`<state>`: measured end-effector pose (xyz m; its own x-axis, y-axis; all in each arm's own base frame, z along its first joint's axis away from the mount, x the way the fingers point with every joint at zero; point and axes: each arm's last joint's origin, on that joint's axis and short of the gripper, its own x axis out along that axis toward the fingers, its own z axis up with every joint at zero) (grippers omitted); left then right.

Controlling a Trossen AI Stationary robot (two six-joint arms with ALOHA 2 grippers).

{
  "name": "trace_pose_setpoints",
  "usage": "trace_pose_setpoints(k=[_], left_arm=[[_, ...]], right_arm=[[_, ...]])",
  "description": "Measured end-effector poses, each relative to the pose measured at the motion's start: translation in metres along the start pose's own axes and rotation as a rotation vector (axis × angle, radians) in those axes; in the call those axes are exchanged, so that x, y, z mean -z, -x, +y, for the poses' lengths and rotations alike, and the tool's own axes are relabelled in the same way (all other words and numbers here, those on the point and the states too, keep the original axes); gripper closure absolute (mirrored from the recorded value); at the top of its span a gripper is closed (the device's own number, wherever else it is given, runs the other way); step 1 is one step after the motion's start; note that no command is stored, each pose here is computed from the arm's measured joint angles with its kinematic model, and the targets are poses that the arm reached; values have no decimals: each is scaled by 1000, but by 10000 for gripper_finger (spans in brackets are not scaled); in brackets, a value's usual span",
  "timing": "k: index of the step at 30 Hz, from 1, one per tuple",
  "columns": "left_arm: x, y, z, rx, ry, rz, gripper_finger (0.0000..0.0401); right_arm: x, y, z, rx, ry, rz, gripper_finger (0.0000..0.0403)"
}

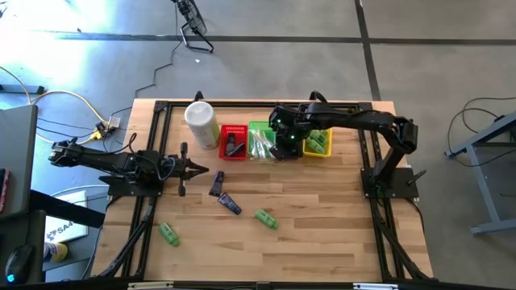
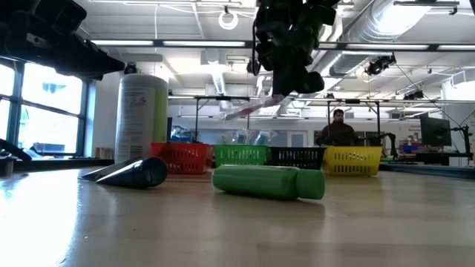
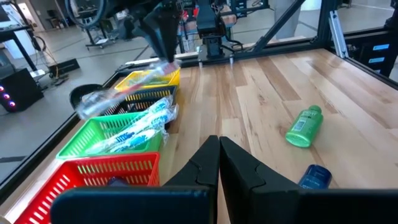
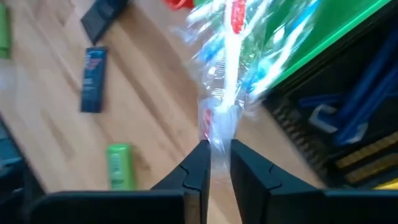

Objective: Pick & Place Travel size toiletries
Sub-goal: Put the red toothbrush into the green bin

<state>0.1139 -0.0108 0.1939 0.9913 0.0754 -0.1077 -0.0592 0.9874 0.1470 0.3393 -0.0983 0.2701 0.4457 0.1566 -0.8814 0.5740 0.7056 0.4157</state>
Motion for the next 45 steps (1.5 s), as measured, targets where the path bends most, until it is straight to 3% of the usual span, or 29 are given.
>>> trace_pose_setpoints(k=[6,16,23,27,32,40,45], left_arm=[[0,0,0,0,1,-1,393],[0,0,0,0,0,1,393],[0,0,0,0,0,1,393],[0,0,0,0,0,1,393],[0,0,0,0,-1,2,393],[0,0,0,0,-1,2,393],[1,0,0,1,-2,10,393]], right_arm=[[-3,-6,-5,6,-77,16,395],[-11,-7,-5,2,-143,-55,400],[-13,-6,-11,66,-173,-96,401],[-15,-6,-12,116,-104,-134,396],[-18,-7,-2,87,6,-194,354],[-22,-9,17,-5,132,-271,230],[-19,-5,17,12,137,-276,214]])
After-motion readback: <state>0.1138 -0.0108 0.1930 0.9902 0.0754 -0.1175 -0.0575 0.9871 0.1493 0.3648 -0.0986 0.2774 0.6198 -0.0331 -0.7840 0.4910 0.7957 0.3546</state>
